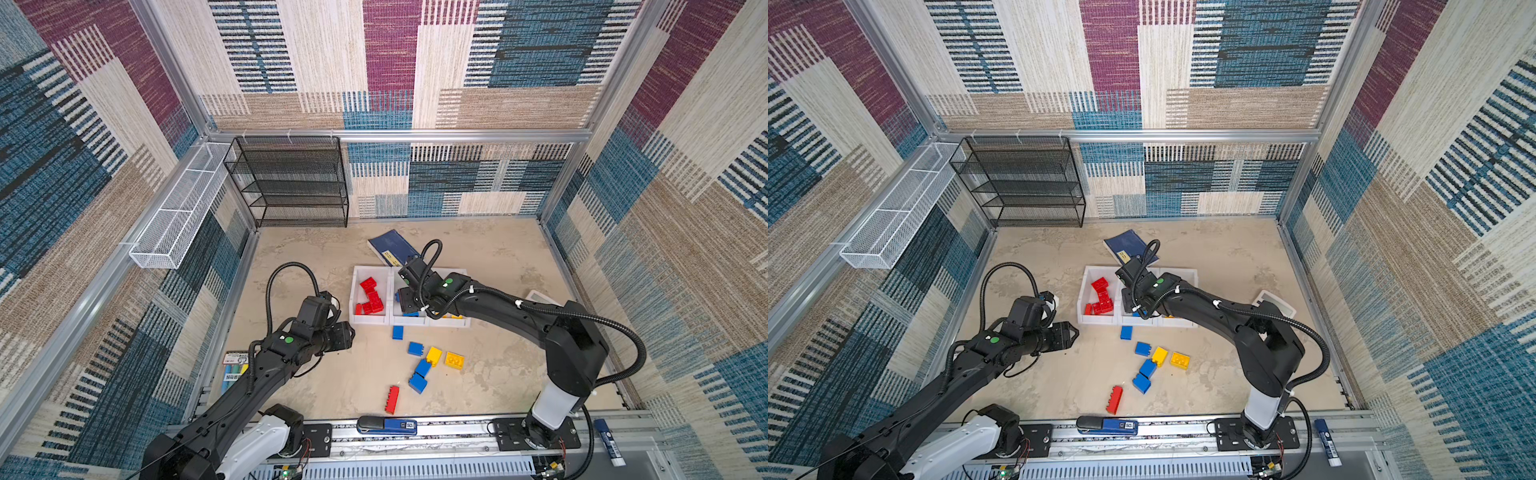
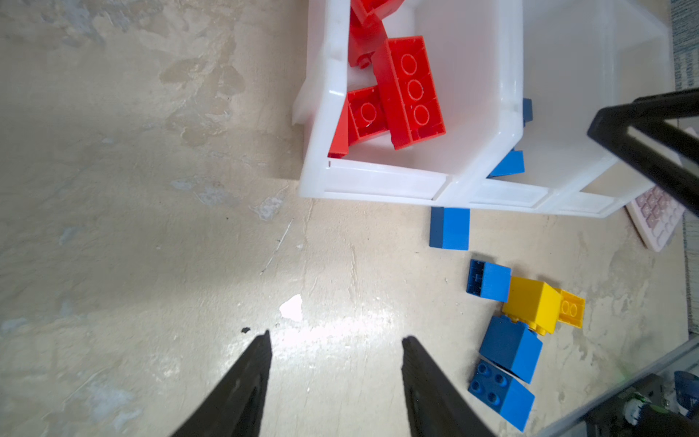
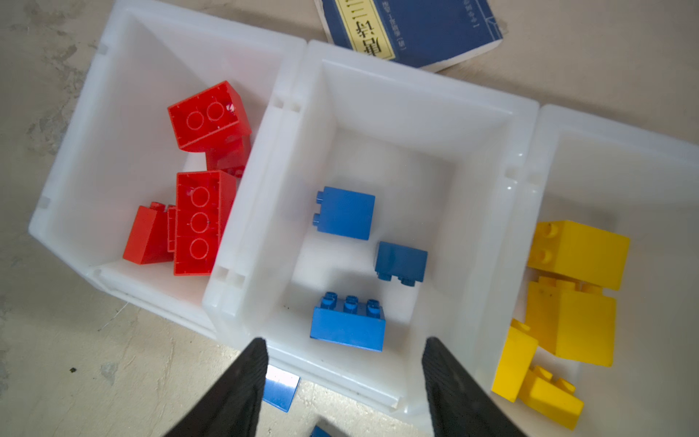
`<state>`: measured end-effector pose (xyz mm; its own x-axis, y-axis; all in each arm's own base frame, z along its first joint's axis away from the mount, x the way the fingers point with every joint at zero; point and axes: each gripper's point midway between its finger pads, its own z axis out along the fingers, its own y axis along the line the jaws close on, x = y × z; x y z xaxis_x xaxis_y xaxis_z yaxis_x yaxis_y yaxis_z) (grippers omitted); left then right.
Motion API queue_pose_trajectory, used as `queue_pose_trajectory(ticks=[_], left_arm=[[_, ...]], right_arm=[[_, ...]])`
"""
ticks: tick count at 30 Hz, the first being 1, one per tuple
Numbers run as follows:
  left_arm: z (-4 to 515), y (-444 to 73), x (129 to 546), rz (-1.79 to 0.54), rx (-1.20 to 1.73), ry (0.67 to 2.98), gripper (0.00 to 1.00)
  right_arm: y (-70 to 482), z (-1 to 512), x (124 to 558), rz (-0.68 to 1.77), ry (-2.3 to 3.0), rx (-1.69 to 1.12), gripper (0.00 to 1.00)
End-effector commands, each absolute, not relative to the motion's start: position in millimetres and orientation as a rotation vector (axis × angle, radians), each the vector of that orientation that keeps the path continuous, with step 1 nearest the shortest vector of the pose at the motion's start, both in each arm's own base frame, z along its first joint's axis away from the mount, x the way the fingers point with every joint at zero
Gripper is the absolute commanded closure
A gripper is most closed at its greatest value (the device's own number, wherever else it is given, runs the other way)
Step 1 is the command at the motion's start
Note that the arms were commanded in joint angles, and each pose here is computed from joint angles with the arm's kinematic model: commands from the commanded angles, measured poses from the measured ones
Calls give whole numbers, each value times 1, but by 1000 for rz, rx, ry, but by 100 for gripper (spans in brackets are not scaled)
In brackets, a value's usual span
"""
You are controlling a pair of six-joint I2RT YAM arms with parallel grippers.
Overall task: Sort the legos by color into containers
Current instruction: 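Lower the left gripper and grasp a red brick near the front rail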
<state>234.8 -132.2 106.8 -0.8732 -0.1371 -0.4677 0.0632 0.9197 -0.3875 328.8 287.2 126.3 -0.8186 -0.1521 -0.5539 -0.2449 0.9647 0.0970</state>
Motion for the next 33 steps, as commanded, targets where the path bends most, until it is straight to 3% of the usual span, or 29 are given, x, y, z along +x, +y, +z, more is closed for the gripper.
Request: queue_pose_trajectory(ticks=[1,17,33], left_arm=[[109,-141,231,-540,24,2583,42],[66,-225,156,-489,692,2728,42],[39,-268,112,-477,934,2805,44]], right_arm=[[277,131,325,216,2531,-216,31],[209,120,303,226,2528,58,29],[192,110,290,238,2539,124,29]])
